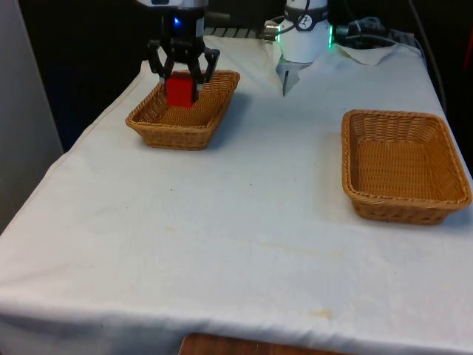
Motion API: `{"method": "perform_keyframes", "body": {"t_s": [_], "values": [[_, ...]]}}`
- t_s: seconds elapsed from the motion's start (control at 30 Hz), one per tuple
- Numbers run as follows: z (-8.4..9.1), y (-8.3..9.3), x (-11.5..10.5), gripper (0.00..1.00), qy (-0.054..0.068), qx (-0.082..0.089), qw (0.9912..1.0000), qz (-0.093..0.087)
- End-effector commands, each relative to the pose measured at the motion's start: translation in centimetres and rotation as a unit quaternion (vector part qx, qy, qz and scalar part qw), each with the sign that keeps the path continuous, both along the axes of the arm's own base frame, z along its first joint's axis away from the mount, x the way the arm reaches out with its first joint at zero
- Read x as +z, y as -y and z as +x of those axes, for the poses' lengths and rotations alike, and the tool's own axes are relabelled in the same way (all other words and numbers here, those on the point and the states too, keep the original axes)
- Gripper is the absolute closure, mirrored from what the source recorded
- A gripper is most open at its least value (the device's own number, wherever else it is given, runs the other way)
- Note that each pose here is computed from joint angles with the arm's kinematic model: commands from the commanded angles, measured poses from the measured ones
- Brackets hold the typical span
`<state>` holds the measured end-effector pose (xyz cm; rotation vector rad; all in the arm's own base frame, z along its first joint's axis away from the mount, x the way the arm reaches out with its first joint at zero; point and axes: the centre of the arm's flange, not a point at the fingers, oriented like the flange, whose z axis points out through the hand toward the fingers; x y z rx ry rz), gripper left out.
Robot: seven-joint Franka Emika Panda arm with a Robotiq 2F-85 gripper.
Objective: Pick up the red cube and place it into the right basket.
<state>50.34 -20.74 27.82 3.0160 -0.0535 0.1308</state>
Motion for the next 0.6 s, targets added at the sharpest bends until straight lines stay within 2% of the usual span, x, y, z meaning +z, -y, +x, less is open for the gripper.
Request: {"method": "perform_keyframes", "body": {"t_s": [0.0,0.13,0.17,0.2,0.4,0.43,0.47,0.57], "values": [[-0.7,0.2,-0.1,0.99,0.008,0.001,0.99996,0.001],[-2.2,0.9,-0.9,0.99,0.012,-0.001,0.99993,-0.003],[-1.8,0.8,-1.0,0.99,0.003,-0.002,0.99998,-0.005],[-2.4,1.0,-1.0,0.99,0.012,0.000,0.99993,-0.003],[-4.5,1.6,-2.2,0.99,0.017,-0.004,0.99983,-0.006],[-4.1,1.7,-2.4,0.99,0.008,-0.006,0.99990,-0.010],[-4.7,1.6,-2.4,0.99,0.018,-0.004,0.99982,-0.006],[-5.9,1.8,-3.2,0.99,0.021,-0.007,0.99974,-0.005]]}}
